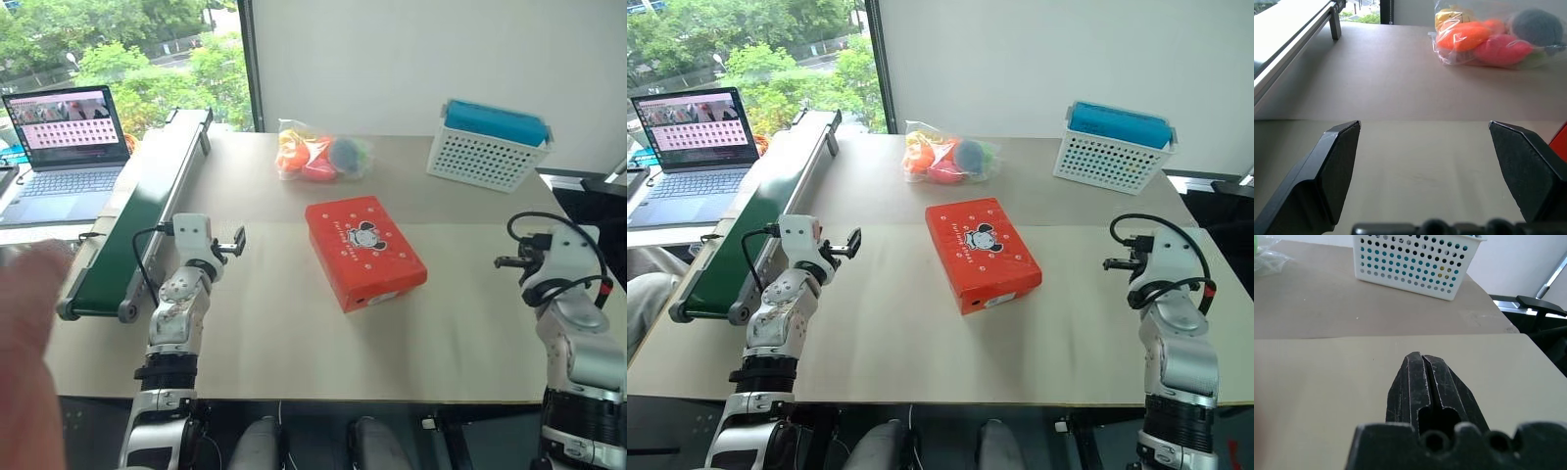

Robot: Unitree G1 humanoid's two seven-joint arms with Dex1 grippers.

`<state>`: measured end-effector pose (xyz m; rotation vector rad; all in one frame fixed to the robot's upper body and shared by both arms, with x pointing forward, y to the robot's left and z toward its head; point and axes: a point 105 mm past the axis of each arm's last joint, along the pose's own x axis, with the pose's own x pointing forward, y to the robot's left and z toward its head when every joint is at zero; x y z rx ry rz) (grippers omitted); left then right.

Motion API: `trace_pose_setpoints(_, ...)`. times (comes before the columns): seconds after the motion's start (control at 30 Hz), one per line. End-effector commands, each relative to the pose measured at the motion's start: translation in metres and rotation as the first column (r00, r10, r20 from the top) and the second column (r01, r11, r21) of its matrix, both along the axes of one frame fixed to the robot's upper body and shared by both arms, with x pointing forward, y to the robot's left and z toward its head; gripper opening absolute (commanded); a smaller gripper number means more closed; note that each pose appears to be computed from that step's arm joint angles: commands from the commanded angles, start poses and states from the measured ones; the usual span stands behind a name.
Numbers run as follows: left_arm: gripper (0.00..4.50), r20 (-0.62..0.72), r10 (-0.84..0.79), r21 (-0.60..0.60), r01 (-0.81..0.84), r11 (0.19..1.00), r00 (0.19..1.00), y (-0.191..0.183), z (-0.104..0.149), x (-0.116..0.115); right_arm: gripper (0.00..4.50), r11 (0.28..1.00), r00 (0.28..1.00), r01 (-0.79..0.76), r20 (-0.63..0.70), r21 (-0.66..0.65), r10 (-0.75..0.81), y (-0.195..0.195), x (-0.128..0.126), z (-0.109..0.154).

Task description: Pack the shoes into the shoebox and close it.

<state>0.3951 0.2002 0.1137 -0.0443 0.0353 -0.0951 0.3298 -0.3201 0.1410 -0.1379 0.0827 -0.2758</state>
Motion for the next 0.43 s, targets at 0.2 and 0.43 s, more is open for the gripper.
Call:
trace_pose_setpoints(0.2, 4.50, 0.064, -0.025, 0.006, 0.025, 1.000, 0.998, -0.0057, 0.0142, 0.0035, 0.06, 0.999, 0.997, 0.043, 0.060, 0.011, -0.044, -0.0112, -0.0080, 0.0027)
trace_pose_setpoints(0.43, 4.50, 0.093, -0.042, -0.002, 0.042, 0.999, 0.995, -0.0088, 0.0183, 0.0042, 0.06, 0.998, 0.996, 0.057, 0.068, 0.007, -0.057, -0.0134, -0.0109, 0.0008)
